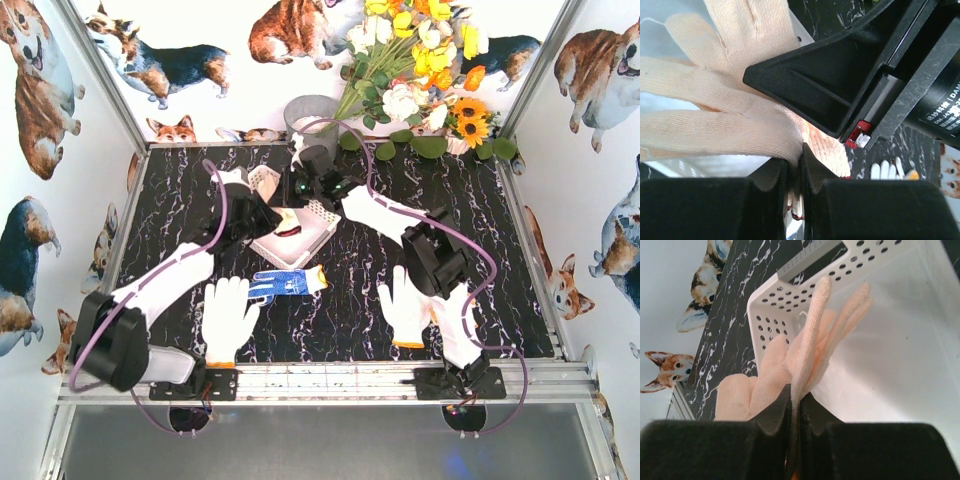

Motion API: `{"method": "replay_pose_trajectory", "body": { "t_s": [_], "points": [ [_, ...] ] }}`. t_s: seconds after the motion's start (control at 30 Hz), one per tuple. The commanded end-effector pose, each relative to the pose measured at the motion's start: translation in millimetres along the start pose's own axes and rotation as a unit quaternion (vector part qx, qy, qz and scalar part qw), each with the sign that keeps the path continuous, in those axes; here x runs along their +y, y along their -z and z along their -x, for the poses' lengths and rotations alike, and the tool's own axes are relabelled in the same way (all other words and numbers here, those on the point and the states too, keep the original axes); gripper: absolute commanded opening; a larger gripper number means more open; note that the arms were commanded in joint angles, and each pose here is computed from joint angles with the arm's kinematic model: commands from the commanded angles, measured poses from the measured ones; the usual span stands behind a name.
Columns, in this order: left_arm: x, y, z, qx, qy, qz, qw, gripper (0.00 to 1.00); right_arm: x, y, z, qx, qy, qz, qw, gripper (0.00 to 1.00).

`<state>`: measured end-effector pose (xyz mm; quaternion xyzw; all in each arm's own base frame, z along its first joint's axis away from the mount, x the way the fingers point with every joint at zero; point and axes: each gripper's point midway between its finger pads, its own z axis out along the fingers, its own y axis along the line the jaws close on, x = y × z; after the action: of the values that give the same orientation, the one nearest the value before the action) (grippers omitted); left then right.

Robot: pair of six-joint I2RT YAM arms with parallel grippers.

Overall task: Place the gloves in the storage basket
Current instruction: Place the glove in the bin.

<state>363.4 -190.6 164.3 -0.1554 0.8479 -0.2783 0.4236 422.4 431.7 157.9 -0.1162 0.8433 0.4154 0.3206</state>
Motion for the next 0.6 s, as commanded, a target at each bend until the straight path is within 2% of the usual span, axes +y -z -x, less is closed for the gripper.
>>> {"method": "replay_pose_trajectory", "body": {
  "t_s": [0.0, 0.3, 0.57],
  "points": [
    [-4, -18, 23, -0.022, -0.046, -0.004, 0.999, 0.00, 5, -11, 31, -0.029, 0.043, 0.037, 0.998, 0.00],
    [20, -66, 13, 0.009, -0.074, 0.036, 0.997, 0.00, -32, -52, 28, -0.010, 0.060, 0.020, 0.998, 0.00],
    [29, -82, -17, 0.057, -0.045, 0.032, 0.997, 0.00, -47, -55, 17, 0.017, 0.066, -0.002, 0.998, 0.00]
  ]
}}
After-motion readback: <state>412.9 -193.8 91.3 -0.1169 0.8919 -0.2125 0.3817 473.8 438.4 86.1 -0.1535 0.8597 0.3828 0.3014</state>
